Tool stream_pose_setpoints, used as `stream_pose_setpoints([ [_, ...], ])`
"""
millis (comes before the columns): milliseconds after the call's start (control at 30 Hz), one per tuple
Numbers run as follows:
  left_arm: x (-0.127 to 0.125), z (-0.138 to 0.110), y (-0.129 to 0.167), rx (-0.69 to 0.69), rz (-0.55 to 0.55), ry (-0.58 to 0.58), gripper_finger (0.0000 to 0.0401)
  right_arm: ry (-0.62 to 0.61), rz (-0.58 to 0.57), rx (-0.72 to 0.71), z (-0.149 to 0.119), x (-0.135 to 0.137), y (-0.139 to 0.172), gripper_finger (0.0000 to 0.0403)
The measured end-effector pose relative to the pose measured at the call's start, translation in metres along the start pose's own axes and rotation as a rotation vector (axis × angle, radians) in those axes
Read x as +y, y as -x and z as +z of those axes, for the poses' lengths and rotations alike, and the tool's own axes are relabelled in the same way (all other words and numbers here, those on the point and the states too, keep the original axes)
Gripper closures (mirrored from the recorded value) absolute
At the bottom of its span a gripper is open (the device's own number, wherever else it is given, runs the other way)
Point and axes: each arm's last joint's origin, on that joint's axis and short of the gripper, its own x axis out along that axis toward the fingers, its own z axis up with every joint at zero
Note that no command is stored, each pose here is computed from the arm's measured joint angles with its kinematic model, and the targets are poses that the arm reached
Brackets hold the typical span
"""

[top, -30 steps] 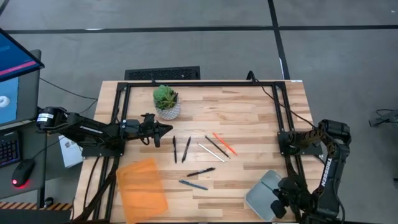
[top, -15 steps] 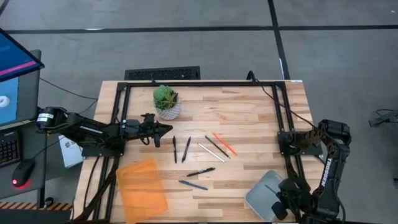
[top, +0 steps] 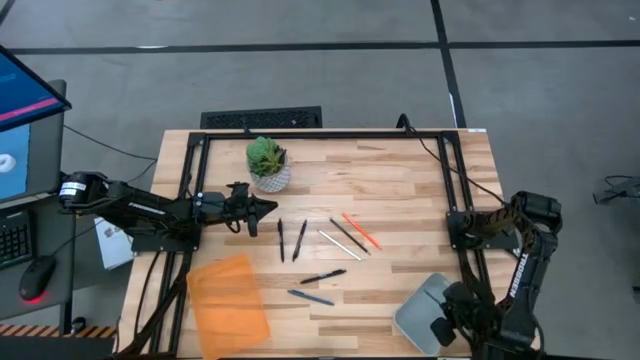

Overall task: Sort pens & pencils
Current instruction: Put the green pencil into the gray bin

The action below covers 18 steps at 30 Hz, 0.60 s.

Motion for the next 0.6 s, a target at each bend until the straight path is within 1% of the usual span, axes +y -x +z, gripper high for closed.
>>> stream_pose_setpoints([
  [100,0.000,0.000,0.000,0.000,0.000,0.000,0.0376,-0.006,-0.026,0.003,0.003,0.000,-0.005,0.0352],
  [600,0.000,0.000,0.000,0.000,-0.001,-0.002,0.0376,-0.040,-0.053,-0.006,0.014,0.006,-0.009,0.0346],
])
